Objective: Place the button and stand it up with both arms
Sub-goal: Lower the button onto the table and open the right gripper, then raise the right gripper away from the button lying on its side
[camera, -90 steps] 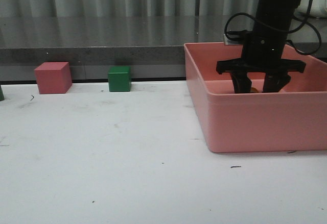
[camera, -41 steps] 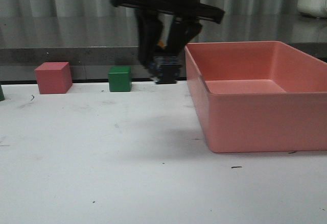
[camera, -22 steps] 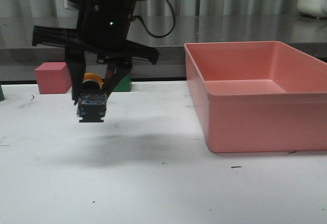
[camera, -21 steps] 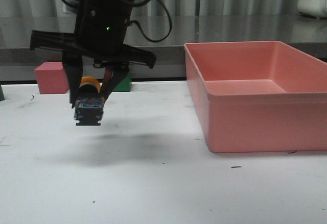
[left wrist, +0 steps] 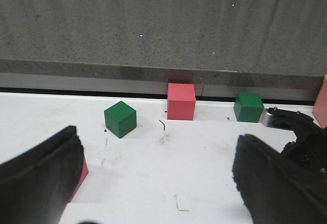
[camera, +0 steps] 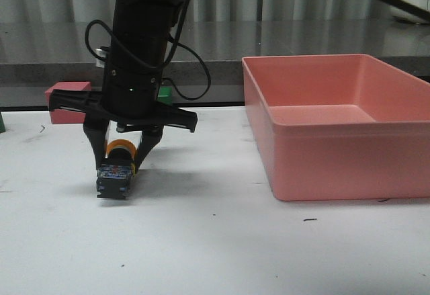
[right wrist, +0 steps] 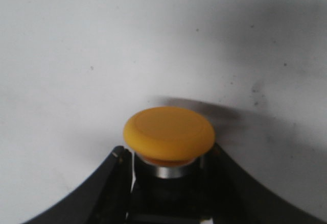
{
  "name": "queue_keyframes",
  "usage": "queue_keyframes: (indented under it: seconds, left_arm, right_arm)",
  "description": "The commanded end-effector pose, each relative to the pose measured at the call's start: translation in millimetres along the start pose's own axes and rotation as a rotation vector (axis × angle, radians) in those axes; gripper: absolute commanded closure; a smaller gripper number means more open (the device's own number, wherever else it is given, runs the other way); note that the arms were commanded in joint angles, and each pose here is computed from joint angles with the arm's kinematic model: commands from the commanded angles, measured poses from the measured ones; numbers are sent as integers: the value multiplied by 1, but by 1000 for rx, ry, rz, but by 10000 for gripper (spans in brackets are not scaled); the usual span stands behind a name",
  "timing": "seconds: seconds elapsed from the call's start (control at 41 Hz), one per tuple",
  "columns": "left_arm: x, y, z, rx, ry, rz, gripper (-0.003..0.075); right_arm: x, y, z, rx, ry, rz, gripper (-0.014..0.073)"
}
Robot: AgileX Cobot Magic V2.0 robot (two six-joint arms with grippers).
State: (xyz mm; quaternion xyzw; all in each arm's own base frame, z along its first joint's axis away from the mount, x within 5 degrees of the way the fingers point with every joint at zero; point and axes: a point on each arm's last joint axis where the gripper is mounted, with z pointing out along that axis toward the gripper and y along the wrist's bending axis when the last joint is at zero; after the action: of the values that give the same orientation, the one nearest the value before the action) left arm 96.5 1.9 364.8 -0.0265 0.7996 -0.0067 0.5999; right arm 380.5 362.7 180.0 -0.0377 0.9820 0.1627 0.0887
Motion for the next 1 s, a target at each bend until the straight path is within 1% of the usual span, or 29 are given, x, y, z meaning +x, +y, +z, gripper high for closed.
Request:
queue_keyframes:
  seconds: [0.0,0.097,0.146,0.268,0.317,0.536,0.609,0.755,0.902,0.975]
  left_arm:
    - [-16,-1,-3,10,-98,-11,137]
    - [-16,-1,-3,10,-98,-11,137]
    - [-16,-1,-3,10,-98,-11,137]
    - [-16,-1,-3,10,-98,-11,137]
    - [-16,-1,-3,10,-98,-11,137]
    - [-16,-1,-3,10,-98,-11,137]
    - [-16,-1,-3,10,-98,-11,137]
    - [-16,-1,-3,10,-98,-11,137]
    - [-16,-1,-3,10,-98,-11,137]
    - [-16,-1,-3,10,-98,-11,137]
  right_arm:
    - [-11,12,-42,-84,-102,25,337]
    - [-11,12,-40,-86,-97,34,324]
    - [-10,11,-40,-85,-95,34,298]
    - [-10,11,-40,-84,-90,35,193]
    - [-10,11,-41,-84,-89,35,171]
    - [-9,12,-50,-80,-86,28,164]
    - [-8,12,-59,-72,-94,-16,164]
    - [-6,11,-89,-32,-121,-198,164]
    - [-3,7,-132,33,-169,-328,164]
    - [1,5,-161,54,-205,-396,164]
